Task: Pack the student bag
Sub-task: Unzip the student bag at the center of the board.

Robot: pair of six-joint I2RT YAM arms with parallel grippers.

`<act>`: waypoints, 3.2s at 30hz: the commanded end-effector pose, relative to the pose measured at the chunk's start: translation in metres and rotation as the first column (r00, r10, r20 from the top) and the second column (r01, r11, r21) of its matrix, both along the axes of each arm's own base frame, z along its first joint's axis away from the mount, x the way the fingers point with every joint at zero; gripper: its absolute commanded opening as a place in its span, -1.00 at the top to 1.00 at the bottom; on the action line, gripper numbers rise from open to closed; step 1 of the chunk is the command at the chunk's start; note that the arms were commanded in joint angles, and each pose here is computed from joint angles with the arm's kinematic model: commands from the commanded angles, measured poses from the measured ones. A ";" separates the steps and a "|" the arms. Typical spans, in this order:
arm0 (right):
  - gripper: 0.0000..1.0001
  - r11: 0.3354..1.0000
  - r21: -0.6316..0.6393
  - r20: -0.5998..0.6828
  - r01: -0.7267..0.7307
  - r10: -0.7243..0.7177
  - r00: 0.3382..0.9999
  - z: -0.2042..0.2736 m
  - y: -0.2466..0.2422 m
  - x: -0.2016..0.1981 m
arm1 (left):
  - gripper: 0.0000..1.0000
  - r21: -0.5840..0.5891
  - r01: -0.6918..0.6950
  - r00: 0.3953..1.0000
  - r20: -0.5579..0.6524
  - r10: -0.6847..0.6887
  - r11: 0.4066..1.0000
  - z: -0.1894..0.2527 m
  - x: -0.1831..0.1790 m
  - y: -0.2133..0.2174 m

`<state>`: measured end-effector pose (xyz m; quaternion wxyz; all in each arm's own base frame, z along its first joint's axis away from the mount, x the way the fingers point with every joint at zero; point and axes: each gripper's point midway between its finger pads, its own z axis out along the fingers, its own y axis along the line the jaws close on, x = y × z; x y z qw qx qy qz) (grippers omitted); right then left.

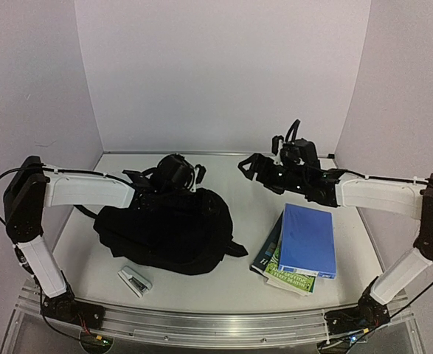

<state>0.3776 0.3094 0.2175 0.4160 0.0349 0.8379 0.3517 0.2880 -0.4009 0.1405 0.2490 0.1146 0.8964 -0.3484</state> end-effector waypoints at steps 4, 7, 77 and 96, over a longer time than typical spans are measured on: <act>-0.77 0.996 0.083 -0.119 -0.019 0.029 0.992 -0.012 0.014 -0.058 | -0.45 -0.084 -0.077 0.993 0.078 0.083 0.994 0.055 0.014 0.034; -0.64 0.994 0.099 -0.158 -0.038 0.054 0.986 -0.019 0.032 -0.079 | -0.62 -0.031 -0.137 0.987 0.080 0.140 0.990 0.052 0.008 0.065; 1.00 0.992 0.033 -0.310 -0.119 0.123 0.943 -0.099 0.073 -0.126 | 0.99 0.126 0.004 1.000 -0.025 -0.001 0.992 -0.013 0.009 0.003; 1.00 0.993 -0.118 -0.232 -0.021 -0.007 0.973 -0.092 0.020 -0.066 | 1.00 0.215 -0.074 0.986 -0.131 0.104 0.974 0.069 0.039 0.223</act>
